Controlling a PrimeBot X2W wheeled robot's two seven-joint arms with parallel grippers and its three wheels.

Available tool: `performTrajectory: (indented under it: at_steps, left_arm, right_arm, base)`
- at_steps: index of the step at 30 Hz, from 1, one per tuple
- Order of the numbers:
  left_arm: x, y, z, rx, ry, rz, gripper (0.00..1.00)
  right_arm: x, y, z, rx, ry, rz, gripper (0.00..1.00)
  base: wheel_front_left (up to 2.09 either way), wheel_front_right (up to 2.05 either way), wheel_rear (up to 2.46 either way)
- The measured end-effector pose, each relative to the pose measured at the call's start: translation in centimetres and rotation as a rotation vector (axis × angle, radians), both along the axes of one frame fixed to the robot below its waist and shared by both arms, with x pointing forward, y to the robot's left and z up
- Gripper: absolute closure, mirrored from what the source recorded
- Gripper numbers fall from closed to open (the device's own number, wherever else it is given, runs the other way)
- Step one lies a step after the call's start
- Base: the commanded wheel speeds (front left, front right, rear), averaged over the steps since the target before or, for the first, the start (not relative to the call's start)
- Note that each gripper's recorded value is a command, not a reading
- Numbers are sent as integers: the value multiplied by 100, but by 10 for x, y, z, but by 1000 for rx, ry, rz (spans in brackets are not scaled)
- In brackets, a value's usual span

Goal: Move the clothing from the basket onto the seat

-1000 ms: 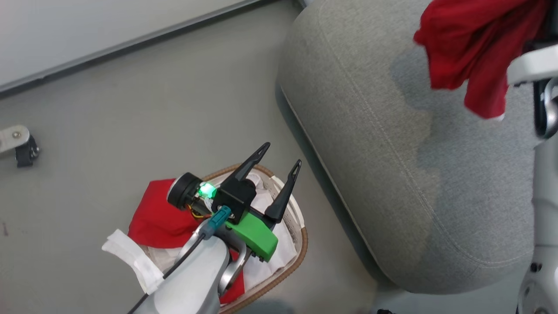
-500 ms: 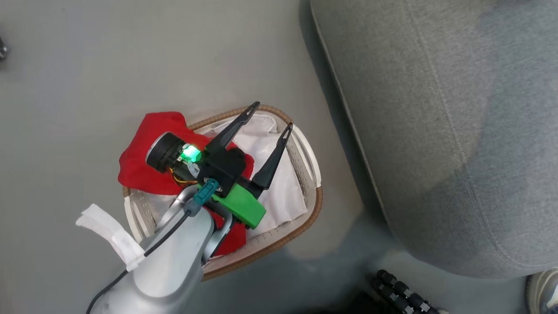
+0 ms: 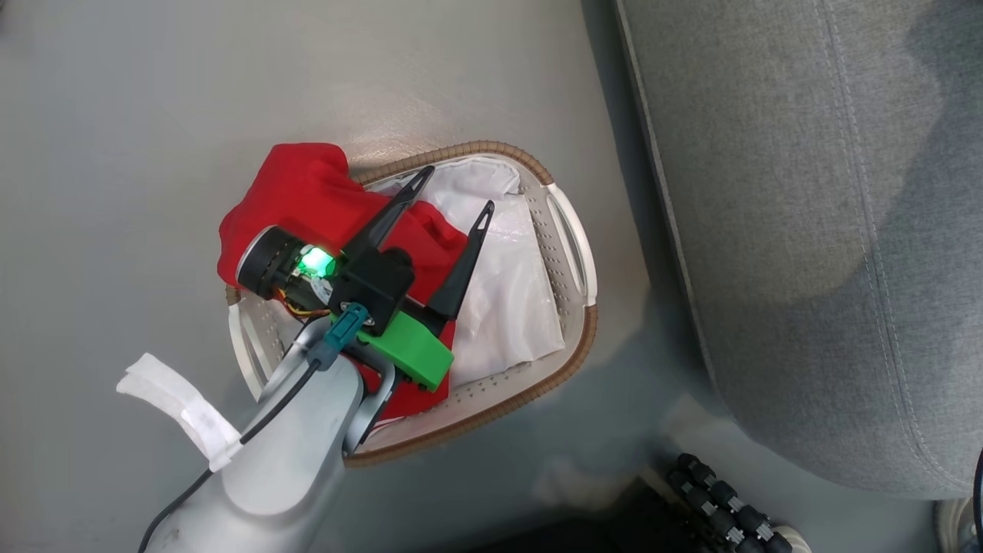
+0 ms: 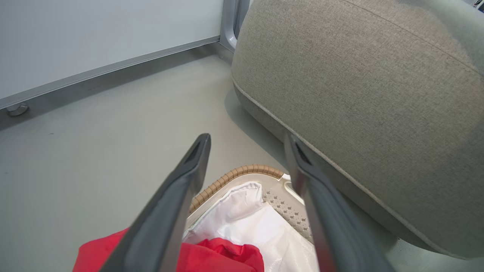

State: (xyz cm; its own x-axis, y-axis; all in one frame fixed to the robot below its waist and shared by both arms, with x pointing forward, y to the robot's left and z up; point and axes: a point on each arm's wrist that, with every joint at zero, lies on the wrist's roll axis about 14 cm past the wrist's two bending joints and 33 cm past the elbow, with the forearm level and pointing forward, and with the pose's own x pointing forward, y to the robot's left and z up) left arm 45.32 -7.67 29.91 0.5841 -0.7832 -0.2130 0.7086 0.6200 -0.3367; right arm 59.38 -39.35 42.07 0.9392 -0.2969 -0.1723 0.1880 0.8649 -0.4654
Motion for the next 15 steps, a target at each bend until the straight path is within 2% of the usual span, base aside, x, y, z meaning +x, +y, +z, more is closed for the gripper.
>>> performTrajectory:
  at_steps: [2, 3, 4, 5, 6, 15]
  left_arm:
    - [1, 0, 3, -2, -4, 4, 0]
    - [1, 0, 5, -4, -6, 5, 0]
    - [1, -1, 7, -6, -10, 3, 0]
    - [1, -2, 9, -6, -15, -1, 0]
    - [2, -2, 13, -7, -24, -2, 0]
    - [9, 3, 44, -11, -73, 33, 0]
  right_arm:
    - [-8, 1, -8, 14, 25, -3, 100]
    - [-12, 0, -10, 22, 30, -9, 93]
    - [-16, -1, -11, 27, 37, -13, 73]
    - [-19, -1, -12, 29, 43, -14, 26]
    - [-25, 0, -13, 35, 50, -14, 0]
    - [-53, 11, 2, 47, 40, 19, 0]
  base:
    - [0, 0, 0]
    - [0, 0, 0]
    - [0, 0, 0]
    - [0, 0, 0]
    - [0, 0, 0]
    - [0, 0, 0]
